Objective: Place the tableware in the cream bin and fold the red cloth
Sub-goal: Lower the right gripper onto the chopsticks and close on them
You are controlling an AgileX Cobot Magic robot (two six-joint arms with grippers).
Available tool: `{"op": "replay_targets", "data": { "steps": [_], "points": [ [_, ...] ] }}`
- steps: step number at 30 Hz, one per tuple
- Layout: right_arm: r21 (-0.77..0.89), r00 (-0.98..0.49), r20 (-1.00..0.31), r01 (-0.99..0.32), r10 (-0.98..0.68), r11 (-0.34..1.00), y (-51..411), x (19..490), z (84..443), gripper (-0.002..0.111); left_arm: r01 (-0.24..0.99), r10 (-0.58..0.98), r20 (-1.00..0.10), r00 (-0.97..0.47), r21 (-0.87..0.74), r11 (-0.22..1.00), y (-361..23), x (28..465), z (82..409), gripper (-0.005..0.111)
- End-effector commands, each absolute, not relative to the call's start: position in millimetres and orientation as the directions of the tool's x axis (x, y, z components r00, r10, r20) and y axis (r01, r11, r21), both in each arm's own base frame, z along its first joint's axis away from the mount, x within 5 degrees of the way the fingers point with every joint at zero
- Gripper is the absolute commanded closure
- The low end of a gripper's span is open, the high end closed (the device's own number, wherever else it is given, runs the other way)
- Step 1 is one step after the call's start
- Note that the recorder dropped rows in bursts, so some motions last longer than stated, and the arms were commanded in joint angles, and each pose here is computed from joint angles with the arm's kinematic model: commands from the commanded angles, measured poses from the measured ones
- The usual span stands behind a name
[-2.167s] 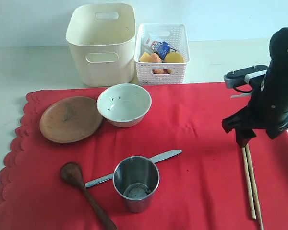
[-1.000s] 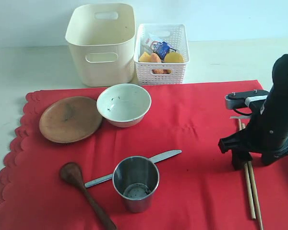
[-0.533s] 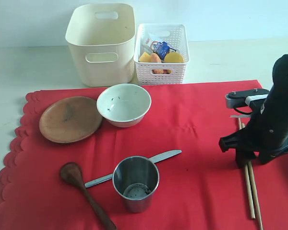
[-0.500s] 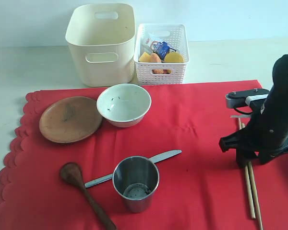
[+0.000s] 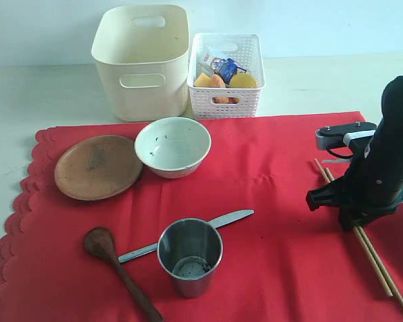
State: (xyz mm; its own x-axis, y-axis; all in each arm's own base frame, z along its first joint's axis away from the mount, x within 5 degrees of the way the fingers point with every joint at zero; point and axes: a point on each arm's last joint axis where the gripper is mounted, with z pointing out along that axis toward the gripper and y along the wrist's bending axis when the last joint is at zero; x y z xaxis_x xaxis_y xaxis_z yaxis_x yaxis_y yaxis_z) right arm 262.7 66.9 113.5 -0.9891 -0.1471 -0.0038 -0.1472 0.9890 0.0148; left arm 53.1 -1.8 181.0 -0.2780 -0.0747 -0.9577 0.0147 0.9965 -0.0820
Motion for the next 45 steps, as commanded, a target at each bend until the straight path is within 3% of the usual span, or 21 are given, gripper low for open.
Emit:
{"op": "replay_targets", "data": {
  "steps": [1, 4, 24, 32, 45],
  "points": [
    [0.028, -0.992, -0.017, -0.128, -0.128, 0.991, 68, 263, 110, 0.076, 0.011, -0.076, -0.961, -0.267, -0.081, 0.997, -1, 53, 181, 0.107],
    [0.027, -0.992, -0.015, -0.129, -0.129, 0.991, 68, 263, 110, 0.068, 0.011, -0.076, -0.961, -0.267, -0.081, 0.997, -1, 53, 181, 0.107],
    [0.035, -0.985, -0.121, -0.131, -0.126, 0.991, 70, 271, 115, 0.068, 0.011, -0.076, -0.961, -0.267, -0.081, 0.997, -1, 53, 181, 0.107],
    [0.039, -0.98, -0.156, -0.134, -0.127, 0.99, 69, 270, 128, 0.059, 0.011, -0.076, -0.961, -0.267, -0.081, 0.997, -1, 53, 181, 0.107],
    [0.038, -0.984, -0.126, -0.134, -0.128, 0.99, 69, 269, 121, 0.062, 0.011, -0.076, -0.961, -0.267, -0.081, 0.997, -1, 53, 181, 0.107]
  ]
}}
